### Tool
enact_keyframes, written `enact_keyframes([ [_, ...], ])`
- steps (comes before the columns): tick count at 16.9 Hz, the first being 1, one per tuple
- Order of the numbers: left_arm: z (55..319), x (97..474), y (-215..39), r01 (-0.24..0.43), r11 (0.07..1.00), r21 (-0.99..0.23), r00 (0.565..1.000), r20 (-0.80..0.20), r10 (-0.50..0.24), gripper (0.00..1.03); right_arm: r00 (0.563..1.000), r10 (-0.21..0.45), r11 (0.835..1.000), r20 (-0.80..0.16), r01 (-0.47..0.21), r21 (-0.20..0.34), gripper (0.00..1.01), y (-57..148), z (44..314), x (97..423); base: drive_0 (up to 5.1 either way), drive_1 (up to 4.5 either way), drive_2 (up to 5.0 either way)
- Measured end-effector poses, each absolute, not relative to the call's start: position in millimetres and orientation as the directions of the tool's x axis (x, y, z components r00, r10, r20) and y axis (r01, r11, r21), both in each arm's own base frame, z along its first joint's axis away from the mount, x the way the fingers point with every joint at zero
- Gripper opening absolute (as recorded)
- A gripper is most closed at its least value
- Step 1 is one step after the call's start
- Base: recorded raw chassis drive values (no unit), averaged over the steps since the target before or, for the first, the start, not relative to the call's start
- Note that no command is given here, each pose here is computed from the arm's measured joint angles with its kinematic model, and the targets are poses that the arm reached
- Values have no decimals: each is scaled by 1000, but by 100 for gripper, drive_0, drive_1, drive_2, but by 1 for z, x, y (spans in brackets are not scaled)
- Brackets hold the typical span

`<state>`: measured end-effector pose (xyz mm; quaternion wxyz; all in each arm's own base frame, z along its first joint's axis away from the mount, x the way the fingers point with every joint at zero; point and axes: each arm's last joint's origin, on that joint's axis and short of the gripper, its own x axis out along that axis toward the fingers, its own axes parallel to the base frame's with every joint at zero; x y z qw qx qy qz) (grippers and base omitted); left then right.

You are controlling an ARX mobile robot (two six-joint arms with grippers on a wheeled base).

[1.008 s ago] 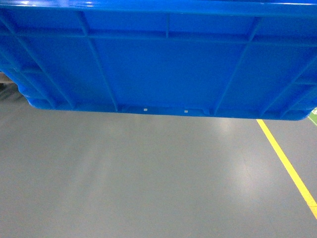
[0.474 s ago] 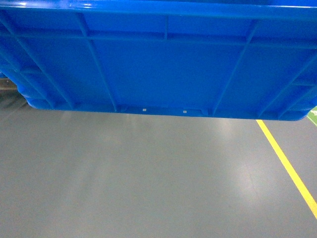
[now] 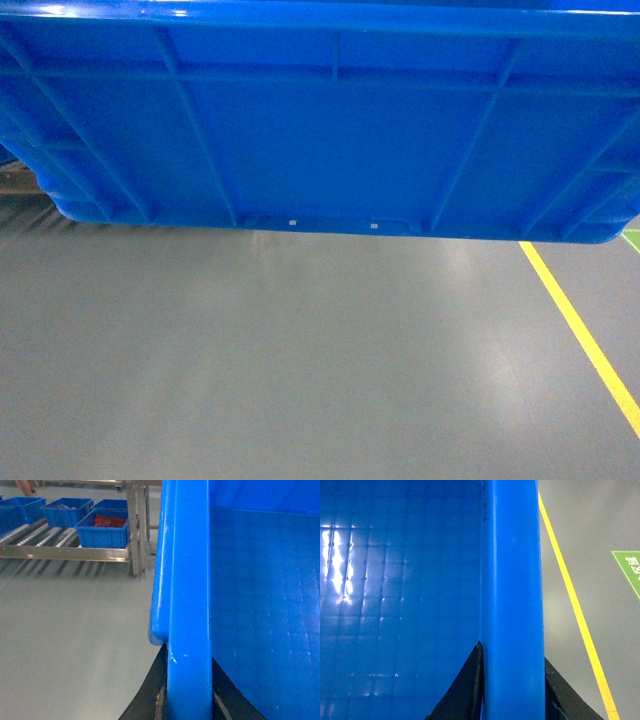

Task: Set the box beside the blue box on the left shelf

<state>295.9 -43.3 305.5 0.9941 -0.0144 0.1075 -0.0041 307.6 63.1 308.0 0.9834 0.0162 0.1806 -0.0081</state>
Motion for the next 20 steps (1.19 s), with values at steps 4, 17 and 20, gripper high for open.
enact_keyframes([
  [4,306,296,-43,4,1000,-29,977,-213,-10,8,935,-10,999,-355,22,29,20,63,308,308,-3,425,-432],
  [17,306,296,-43,4,1000,-27,977,-212,-10,8,934,-10,999,-357,21,29,20,63,308,308,-10,419,-439],
  [20,306,296,-43,4,1000,-28,977,-211,-9,8,934,-10,999,-357,21,29,20,63,308,308,1,430,-428],
])
